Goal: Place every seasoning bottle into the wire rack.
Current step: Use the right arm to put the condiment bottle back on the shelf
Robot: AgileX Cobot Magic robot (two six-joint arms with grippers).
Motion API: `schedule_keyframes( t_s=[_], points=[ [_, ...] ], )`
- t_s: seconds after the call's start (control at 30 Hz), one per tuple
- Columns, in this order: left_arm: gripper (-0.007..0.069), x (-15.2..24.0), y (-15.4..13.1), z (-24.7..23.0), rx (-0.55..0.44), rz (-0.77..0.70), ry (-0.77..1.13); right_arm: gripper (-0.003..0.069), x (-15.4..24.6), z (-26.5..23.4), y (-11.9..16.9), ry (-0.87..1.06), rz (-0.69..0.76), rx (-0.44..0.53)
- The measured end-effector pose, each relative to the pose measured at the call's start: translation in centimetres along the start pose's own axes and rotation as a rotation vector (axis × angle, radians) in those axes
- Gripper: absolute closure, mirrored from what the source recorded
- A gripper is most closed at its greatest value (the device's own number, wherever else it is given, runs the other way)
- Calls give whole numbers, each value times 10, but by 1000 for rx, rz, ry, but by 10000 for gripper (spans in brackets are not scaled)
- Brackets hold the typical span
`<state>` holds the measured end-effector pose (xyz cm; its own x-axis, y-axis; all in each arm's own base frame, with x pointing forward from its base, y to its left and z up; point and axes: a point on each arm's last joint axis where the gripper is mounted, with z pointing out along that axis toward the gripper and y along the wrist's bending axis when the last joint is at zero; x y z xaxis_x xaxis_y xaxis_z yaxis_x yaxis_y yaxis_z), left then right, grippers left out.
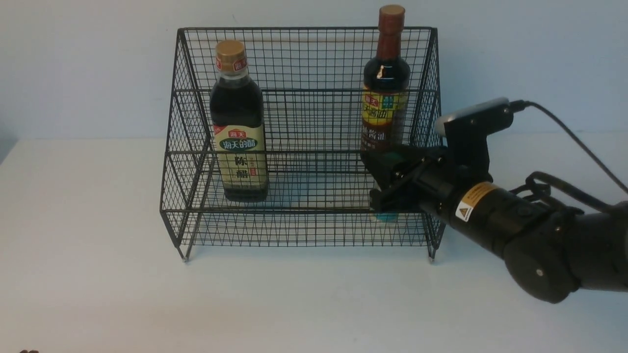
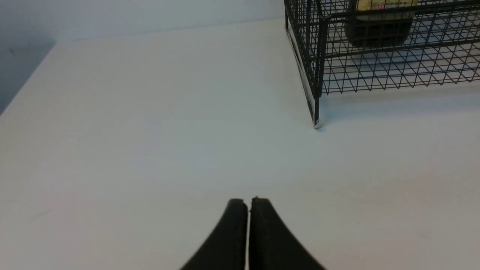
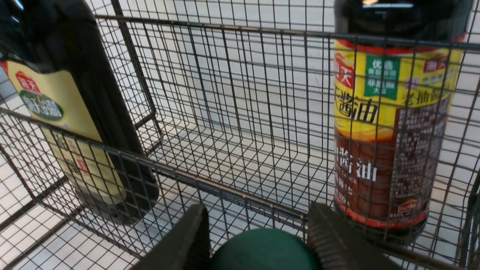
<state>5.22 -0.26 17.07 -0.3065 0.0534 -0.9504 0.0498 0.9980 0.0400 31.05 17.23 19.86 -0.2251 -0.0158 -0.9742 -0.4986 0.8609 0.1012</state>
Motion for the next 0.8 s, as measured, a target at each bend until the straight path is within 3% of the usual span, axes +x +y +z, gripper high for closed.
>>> schedule_keyframes(
  t_s=[0.23, 0.47, 0.63, 0.8],
  points=[
    [630, 0, 0, 0, 0, 0, 0, 342, 2, 1, 0, -1, 0, -1],
    [630, 0, 0, 0, 0, 0, 0, 253, 3, 1, 0, 9, -3, -3],
    [630, 0, 0, 0, 0, 0, 0, 237, 4, 1, 0, 26, -6, -3],
    [630, 0, 0, 0, 0, 0, 0, 236, -15, -11, 2, 11, -6, 4]
  ],
)
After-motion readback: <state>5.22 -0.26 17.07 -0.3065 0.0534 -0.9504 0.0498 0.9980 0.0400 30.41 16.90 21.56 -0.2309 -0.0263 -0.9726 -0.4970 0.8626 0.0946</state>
